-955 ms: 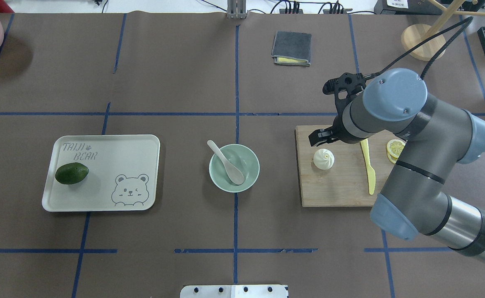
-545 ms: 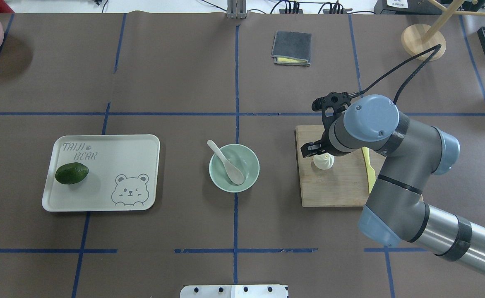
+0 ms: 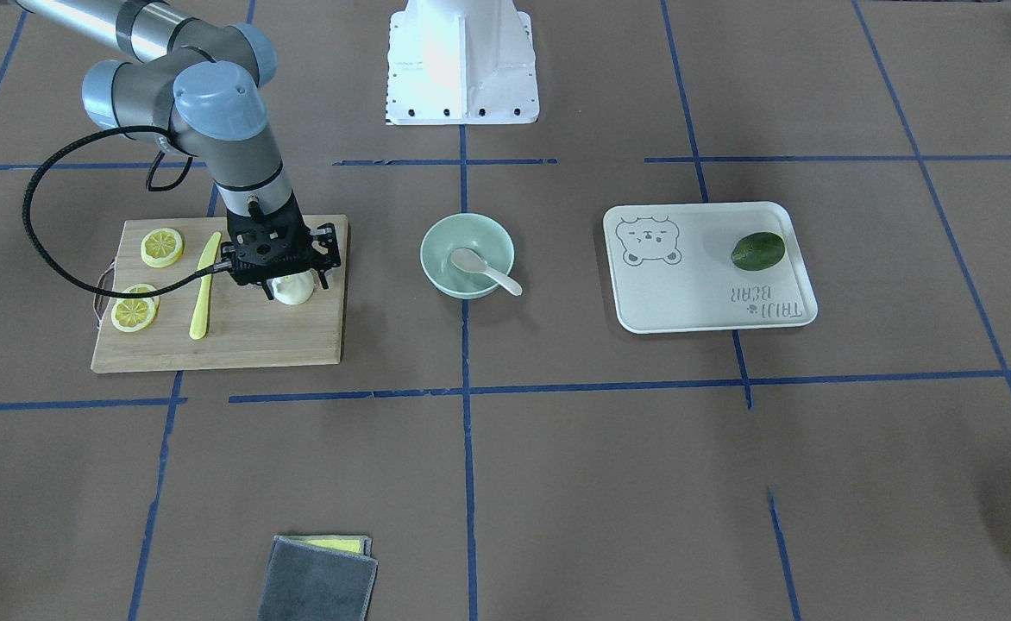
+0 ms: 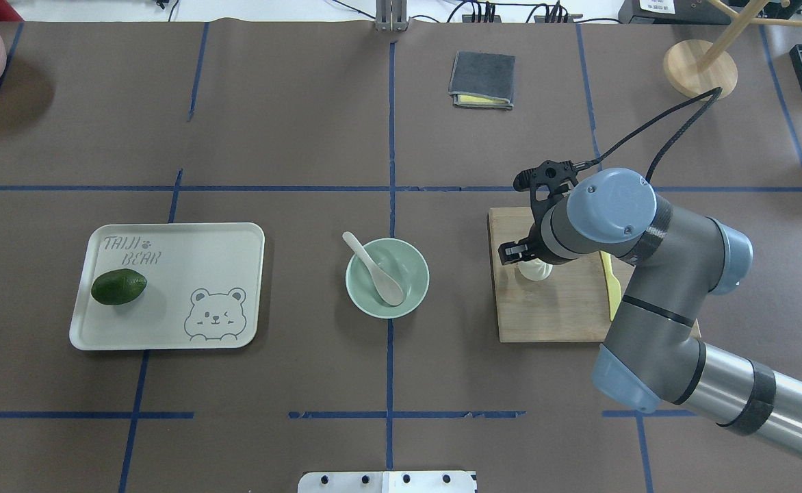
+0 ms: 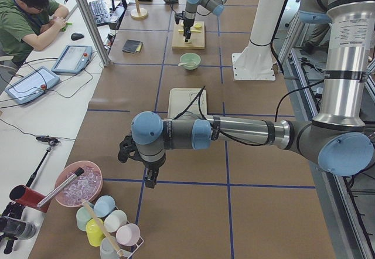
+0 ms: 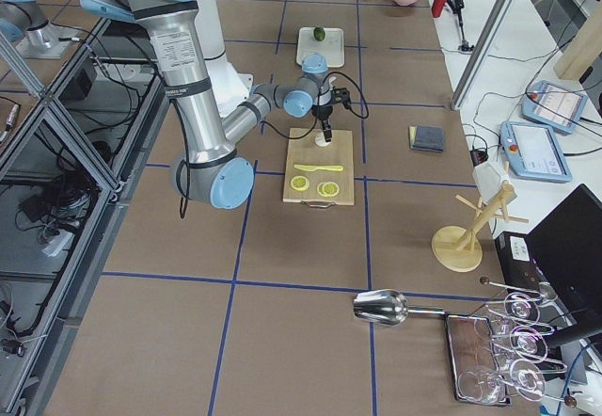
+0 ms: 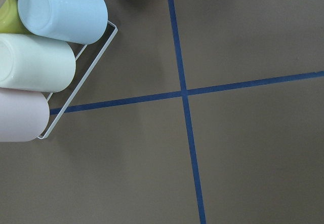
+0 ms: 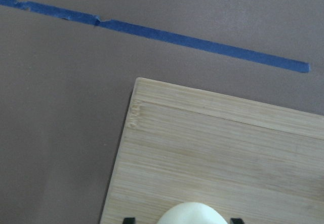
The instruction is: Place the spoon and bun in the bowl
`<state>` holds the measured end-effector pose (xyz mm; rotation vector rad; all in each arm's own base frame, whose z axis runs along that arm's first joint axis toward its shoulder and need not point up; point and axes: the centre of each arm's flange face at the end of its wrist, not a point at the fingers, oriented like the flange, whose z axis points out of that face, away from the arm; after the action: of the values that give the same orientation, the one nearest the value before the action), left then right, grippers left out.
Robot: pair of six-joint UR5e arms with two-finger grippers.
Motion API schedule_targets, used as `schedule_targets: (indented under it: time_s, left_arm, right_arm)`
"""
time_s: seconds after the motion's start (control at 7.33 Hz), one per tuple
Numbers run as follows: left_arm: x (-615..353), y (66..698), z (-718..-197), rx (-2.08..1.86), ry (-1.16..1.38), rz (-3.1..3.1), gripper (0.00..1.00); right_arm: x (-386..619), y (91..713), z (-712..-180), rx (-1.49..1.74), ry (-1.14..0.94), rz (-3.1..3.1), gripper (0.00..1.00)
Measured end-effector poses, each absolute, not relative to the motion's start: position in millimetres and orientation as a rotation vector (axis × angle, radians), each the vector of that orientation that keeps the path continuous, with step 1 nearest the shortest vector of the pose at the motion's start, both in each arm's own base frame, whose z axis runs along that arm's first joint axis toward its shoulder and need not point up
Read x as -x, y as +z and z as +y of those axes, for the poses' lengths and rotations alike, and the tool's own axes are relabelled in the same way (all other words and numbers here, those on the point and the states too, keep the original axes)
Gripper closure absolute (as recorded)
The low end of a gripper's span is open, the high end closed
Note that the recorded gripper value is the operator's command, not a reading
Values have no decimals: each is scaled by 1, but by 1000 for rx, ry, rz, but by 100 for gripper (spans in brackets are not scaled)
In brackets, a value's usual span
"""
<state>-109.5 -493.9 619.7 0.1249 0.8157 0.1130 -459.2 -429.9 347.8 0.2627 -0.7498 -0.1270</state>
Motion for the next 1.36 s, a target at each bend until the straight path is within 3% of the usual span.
schedule_targets:
  time_s: [0.68, 1.36]
  left_arm:
    - [109, 618, -494, -128, 114, 816, 0]
    - [107, 614, -497, -135, 115, 848, 0]
  right_arm:
    - [466, 337, -427, -244, -95, -754, 100]
    - [548, 165, -394, -195, 60, -825, 100]
